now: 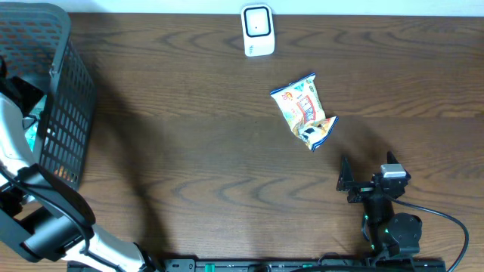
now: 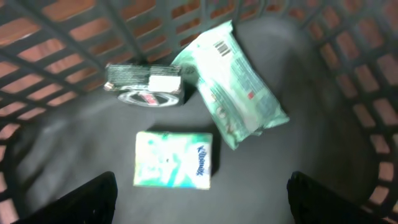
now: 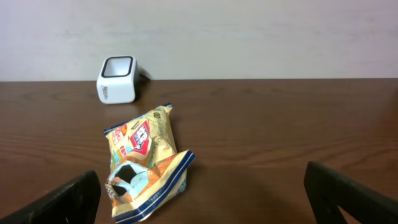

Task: Scan the item barcode
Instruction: 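Reach the left gripper into the basket and grasp a mint-green packet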

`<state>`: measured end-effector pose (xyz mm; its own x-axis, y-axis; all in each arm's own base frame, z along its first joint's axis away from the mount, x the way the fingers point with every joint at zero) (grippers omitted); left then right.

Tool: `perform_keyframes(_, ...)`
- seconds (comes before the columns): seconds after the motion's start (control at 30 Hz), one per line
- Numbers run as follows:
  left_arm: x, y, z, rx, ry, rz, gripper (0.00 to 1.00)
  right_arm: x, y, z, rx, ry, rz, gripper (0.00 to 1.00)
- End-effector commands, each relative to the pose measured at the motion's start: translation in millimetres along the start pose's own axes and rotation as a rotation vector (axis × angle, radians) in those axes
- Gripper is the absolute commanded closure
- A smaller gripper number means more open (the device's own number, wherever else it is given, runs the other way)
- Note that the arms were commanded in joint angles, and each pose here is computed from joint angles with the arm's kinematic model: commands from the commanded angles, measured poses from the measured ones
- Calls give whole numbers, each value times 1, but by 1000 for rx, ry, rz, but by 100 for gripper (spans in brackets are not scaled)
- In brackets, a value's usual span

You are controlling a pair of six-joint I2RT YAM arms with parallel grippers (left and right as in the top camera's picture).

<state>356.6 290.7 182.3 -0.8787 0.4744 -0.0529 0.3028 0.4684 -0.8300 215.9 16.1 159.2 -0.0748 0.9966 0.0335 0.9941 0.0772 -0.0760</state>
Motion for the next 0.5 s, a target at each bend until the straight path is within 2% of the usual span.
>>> perform_keyframes(0.0, -8, 6, -4, -6, -23, 42, 14, -1, 0, 1, 1, -12, 7, 1)
perform_keyframes(0.17, -15, 29, -6, -21, -26, 51, 14, -1, 0, 1, 1, -12, 7, 1)
perform_keyframes(0.3, -19, 61, 5, 19, -19, 46, 14, -1, 0, 1, 0, -11, 7, 1)
perform_keyframes(0.47, -33, 93, 20, 70, -15, 116, 14, -1, 0, 1, 1, -12, 7, 1)
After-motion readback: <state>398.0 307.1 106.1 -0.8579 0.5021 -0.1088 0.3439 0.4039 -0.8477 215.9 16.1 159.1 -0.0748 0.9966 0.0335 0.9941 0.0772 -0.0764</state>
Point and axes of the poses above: each gripper's point midway between its finger pads, its own y axis out along the fingers, its own x axis along the line the jaws close on, z = x × y, the point moved 3 cm from there along -y, back along the fingers
